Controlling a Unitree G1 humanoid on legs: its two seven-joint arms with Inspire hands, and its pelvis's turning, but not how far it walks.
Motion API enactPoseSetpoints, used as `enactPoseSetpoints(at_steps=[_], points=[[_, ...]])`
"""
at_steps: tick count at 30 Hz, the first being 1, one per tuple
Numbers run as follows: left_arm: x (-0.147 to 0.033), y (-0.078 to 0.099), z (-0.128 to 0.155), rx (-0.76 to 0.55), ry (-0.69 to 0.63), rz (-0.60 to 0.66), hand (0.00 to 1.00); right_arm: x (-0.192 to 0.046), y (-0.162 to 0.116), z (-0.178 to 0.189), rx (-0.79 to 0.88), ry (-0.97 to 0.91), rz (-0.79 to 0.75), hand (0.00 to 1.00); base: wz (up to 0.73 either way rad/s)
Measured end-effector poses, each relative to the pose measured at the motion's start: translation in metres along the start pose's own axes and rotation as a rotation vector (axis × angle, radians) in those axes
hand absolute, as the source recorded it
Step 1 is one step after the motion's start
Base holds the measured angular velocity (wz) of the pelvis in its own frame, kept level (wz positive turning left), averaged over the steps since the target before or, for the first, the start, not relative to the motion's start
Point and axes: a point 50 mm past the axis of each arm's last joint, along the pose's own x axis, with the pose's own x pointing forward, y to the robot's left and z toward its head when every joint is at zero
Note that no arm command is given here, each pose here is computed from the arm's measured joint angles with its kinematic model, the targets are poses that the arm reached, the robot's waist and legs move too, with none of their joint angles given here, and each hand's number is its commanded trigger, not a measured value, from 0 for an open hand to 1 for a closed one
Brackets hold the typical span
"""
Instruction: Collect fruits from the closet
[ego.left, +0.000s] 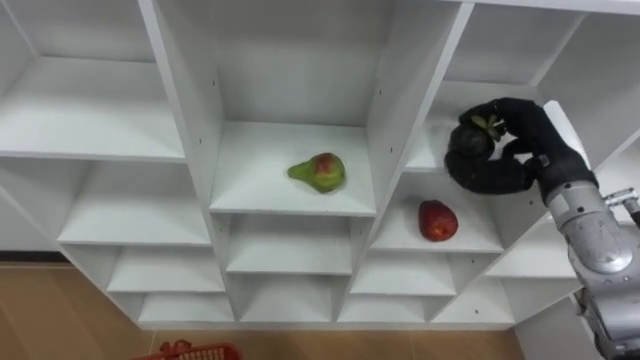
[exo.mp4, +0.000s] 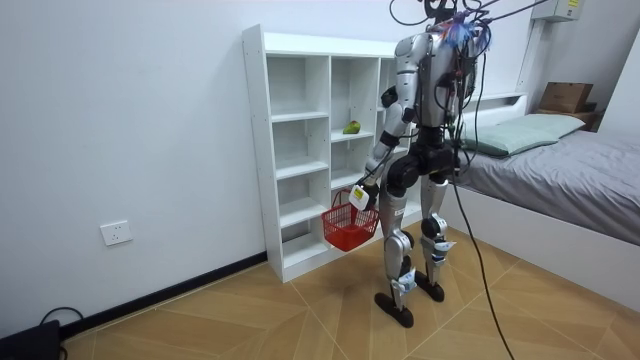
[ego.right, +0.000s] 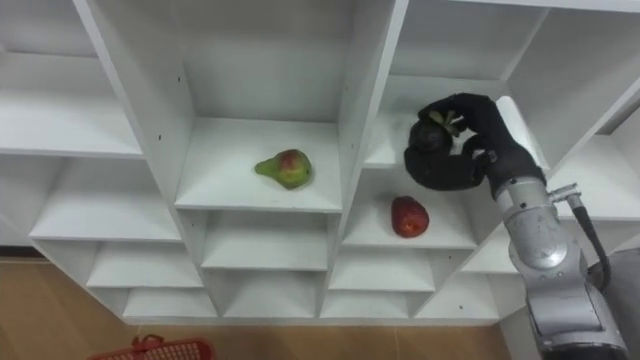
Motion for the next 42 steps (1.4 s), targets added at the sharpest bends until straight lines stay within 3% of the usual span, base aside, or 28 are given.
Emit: enactPoseSetpoints(at_steps=[12, 21, 27, 37, 42], points=[[-0.001, -0.001, -0.003, 0.002, -0.004, 0.003, 1.0, -0.017, 0.012, 0.013, 0.021, -0.051, 0.049, 1.0, -0.01], [0.0, -0.005, 0.001, 0.016, -0.013, -0.018, 1.0, -0.04, 0.035, 0.018, -0.016, -0.038, 0.238, 1.0, -0.07], [0.002, -0.006, 0.007, 0.028, -0.028, -0.023, 1.0, -0.042, 0.043, 0.028, 0.012, -0.076, 0.266, 1.0, -0.05], [0.009, -0.028, 0.049, 0.133, -0.142, -0.088, 1.0, -0.044, 0.073, 0.032, 0.012, -0.087, 0.388, 1.0, 0.0], [0.009, -0.041, 0.087, 0.195, -0.276, -0.125, 1.0, -0.047, 0.093, 0.013, -0.085, -0.001, 0.468, 1.0, 0.02]])
